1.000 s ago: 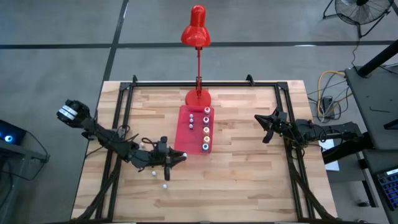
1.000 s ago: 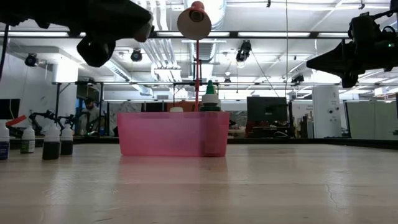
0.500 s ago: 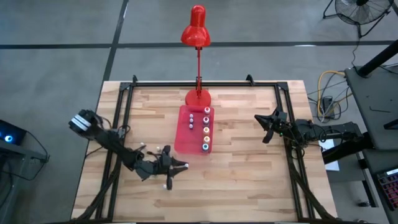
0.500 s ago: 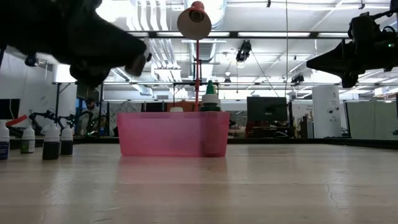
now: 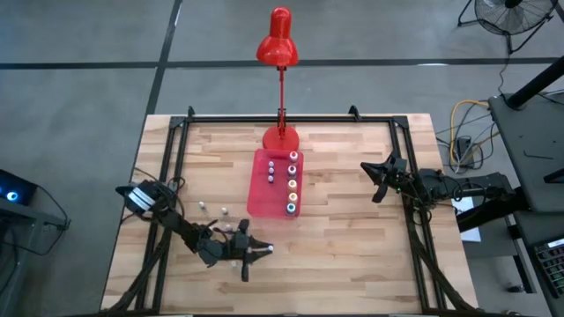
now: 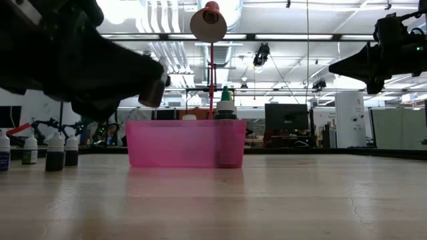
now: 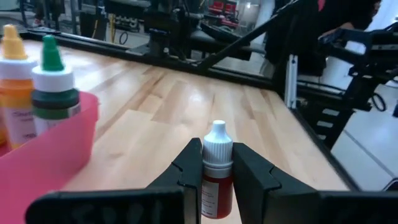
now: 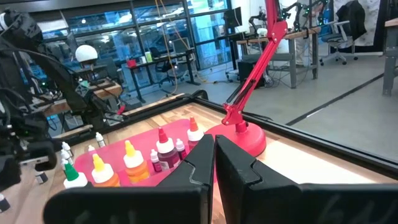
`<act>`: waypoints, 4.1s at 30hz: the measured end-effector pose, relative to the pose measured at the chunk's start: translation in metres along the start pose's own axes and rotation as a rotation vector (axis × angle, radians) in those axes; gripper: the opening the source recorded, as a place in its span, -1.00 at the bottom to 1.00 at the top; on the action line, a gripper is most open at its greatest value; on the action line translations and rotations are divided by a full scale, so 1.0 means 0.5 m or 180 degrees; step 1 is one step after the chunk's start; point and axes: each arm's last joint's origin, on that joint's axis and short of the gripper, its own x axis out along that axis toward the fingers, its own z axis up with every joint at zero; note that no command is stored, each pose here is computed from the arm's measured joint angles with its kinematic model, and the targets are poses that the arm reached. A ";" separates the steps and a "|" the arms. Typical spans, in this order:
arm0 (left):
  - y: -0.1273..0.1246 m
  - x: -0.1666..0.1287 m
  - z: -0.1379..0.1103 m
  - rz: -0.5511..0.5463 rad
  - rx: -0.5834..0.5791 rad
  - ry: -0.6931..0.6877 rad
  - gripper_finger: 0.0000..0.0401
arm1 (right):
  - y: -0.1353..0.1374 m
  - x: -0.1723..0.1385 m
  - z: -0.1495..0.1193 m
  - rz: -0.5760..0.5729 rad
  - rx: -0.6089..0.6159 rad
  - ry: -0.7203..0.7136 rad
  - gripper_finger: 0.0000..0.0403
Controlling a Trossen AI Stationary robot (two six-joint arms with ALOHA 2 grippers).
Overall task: Pick & Place food coloring
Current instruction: Put the small orange food coloring bottle into the pink bin
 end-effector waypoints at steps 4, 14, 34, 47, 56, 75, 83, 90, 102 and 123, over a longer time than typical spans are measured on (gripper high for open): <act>-0.004 -0.001 0.002 0.0015 0.0036 0.0051 -0.82 | 0.000 0.000 0.000 0.0000 0.0000 0.0000 -0.96; -0.101 -0.031 0.009 -0.0033 0.0206 0.0039 -0.82 | 0.000 0.000 0.000 0.0000 -0.0001 0.0001 -0.96; -0.170 -0.014 -0.079 0.0216 0.0220 0.0028 -0.82 | 0.000 0.000 0.000 0.0001 0.0000 0.0000 -0.96; -0.173 0.002 -0.133 0.0289 0.0031 0.0004 -0.82 | 0.000 0.000 0.000 -0.0002 0.0000 0.0000 -0.96; -0.161 0.001 -0.144 0.0352 -0.0124 0.0021 -0.81 | 0.000 0.000 0.000 0.0000 0.0001 0.0000 -0.96; -0.153 0.001 -0.151 0.0366 -0.0111 0.0083 -0.79 | 0.000 0.000 0.000 -0.0001 0.0000 0.0000 -0.96; -0.154 0.000 -0.152 0.0278 -0.0096 0.0129 -0.66 | 0.000 0.000 0.000 0.0002 0.0000 0.0001 -0.96; -0.154 0.000 -0.153 0.0266 -0.0082 0.0146 -0.63 | 0.000 0.000 0.000 0.0002 0.0000 0.0000 -0.96; -0.169 0.003 -0.123 0.0193 -0.0261 0.0080 -0.62 | 0.000 0.000 0.000 0.0001 0.0001 -0.0001 -0.96; -0.160 0.009 0.135 0.0359 -0.0087 0.1209 -0.40 | 0.000 0.000 0.000 -0.0001 0.0000 0.0000 -0.96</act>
